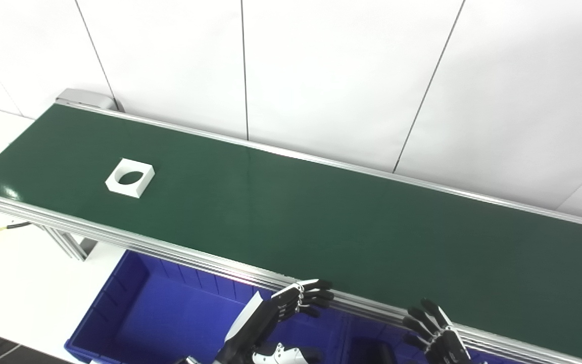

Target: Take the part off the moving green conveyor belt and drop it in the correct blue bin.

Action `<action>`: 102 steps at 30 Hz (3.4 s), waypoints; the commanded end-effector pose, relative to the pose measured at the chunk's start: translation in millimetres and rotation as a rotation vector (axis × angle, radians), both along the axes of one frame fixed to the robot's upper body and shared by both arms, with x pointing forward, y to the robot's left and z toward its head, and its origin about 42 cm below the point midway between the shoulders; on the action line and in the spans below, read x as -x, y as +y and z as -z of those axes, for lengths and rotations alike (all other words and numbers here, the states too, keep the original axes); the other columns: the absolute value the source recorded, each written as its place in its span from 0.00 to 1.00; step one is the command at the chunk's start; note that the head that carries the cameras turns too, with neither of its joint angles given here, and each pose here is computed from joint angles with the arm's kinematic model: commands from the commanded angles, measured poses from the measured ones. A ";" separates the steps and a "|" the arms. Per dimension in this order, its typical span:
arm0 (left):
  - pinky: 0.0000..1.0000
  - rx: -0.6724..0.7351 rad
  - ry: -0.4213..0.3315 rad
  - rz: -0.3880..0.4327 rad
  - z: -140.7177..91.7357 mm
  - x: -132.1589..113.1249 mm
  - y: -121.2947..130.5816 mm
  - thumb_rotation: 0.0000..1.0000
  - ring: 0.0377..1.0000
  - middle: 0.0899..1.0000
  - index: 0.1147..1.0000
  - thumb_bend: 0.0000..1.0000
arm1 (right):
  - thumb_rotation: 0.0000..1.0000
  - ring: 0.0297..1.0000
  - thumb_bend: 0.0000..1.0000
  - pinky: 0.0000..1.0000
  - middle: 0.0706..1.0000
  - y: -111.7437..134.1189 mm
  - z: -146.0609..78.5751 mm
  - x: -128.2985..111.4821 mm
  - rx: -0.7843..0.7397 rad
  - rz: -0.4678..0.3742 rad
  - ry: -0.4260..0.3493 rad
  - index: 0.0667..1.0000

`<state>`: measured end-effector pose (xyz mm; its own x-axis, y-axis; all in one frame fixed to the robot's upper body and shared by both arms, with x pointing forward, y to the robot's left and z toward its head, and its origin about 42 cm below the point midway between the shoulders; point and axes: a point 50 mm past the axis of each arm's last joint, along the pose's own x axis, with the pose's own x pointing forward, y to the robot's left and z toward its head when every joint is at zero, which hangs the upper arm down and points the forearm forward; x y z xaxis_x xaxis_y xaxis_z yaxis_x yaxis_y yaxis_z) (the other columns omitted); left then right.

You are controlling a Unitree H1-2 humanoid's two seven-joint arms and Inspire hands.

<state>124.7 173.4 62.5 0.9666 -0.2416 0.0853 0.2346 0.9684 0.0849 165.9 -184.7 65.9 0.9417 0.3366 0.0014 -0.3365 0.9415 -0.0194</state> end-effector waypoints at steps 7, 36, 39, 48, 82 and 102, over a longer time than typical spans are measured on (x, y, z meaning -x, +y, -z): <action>0.68 -0.015 -0.166 0.002 -44.0 -5.6 8.4 0.52 0.72 0.75 0.77 0.89 | 0.53 0.80 0.63 0.72 0.83 1.4 -8.2 -6.6 -0.025 -0.006 -0.083 0.90; 0.79 -0.650 -0.278 -0.111 -155.4 -67.7 126.6 0.29 0.85 0.86 0.84 0.81 | 0.54 0.80 0.62 0.72 0.83 9.3 -2.5 -13.3 -0.046 -0.009 -0.080 0.90; 0.78 -0.720 -0.268 -0.105 -157.8 -73.8 133.9 0.27 0.85 0.85 0.83 0.81 | 0.54 0.80 0.63 0.72 0.83 10.3 -2.6 -13.2 -0.053 -0.007 -0.079 0.90; 0.79 -0.952 -0.245 -0.069 -159.2 -92.0 144.5 0.19 0.85 0.86 0.82 0.83 | 0.55 0.80 0.63 0.73 0.84 12.3 -2.8 -13.2 -0.052 -0.010 -0.080 0.91; 0.85 -1.370 0.023 0.015 -135.7 -185.5 182.4 0.14 0.87 0.84 0.81 0.91 | 0.54 0.78 0.63 0.71 0.82 16.1 2.4 -15.8 -0.045 -0.015 -0.091 0.91; 0.88 -1.327 0.137 -0.073 -133.6 -193.9 197.6 0.11 0.89 0.88 0.85 0.95 | 0.56 0.79 0.64 0.71 0.83 14.0 -0.6 -9.6 -0.061 -0.014 -0.080 0.91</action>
